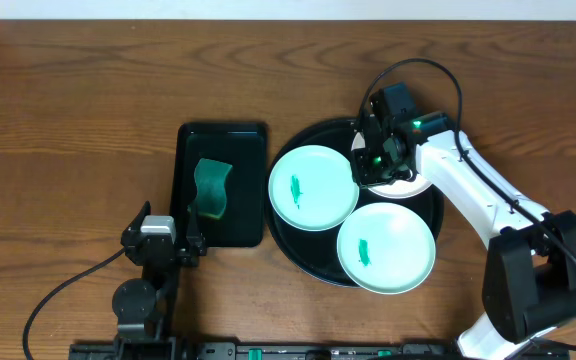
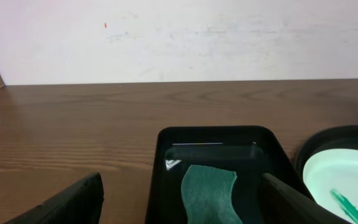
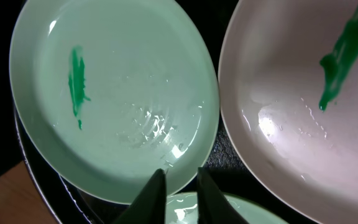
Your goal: Clean dirty plates on tray and stack at the side
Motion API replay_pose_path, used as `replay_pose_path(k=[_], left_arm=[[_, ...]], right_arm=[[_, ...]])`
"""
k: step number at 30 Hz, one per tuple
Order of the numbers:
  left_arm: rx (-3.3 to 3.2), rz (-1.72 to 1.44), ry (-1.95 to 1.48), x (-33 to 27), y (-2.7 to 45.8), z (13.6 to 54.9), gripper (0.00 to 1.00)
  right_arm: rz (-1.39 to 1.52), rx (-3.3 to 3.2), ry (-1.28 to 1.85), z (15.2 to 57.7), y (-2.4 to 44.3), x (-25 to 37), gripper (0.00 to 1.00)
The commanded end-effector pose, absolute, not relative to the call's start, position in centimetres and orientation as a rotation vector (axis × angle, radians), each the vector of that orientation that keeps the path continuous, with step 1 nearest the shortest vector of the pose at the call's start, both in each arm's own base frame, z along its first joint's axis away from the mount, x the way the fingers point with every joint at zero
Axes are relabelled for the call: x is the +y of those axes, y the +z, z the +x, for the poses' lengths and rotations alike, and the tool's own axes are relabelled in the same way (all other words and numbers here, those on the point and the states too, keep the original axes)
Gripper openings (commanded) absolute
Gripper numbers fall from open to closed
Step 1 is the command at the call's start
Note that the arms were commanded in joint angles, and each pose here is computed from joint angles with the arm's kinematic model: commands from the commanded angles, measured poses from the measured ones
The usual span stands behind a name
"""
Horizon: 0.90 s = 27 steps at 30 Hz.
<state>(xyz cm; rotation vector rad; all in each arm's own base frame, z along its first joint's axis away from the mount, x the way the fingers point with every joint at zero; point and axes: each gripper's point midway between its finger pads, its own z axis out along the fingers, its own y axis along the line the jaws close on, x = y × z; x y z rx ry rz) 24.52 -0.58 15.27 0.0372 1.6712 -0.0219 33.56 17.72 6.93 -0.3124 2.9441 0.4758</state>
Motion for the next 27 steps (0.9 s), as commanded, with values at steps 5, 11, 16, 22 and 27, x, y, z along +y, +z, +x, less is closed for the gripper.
replay_pose_path(k=[5, 11, 16, 22, 27], left_arm=[[1.715, 0.056, -0.036, -0.88, 13.9, 24.41, 0.79], [1.715, 0.056, -0.036, -0.88, 13.9, 24.41, 0.79], [1.715, 0.056, -0.036, -0.88, 13.9, 24.41, 0.79], [1.715, 0.056, -0.036, -0.88, 13.9, 24.41, 0.79], [1.715, 0.056, -0.036, -0.88, 13.9, 24.41, 0.79]], right_arm=[[-0.299, 2.972, 0.462, 33.12, 6.44, 17.7, 0.1], [-0.269, 2.978, 0.461, 33.12, 6.43, 17.66, 0.35], [-0.25, 2.981, 0.462, 33.12, 6.43, 17.66, 0.8], [-0.254, 2.984, 0.461, 33.04, 6.41, 17.63, 0.96], [-0.242, 2.982, 0.401, 33.31, 6.24, 17.0, 0.1]])
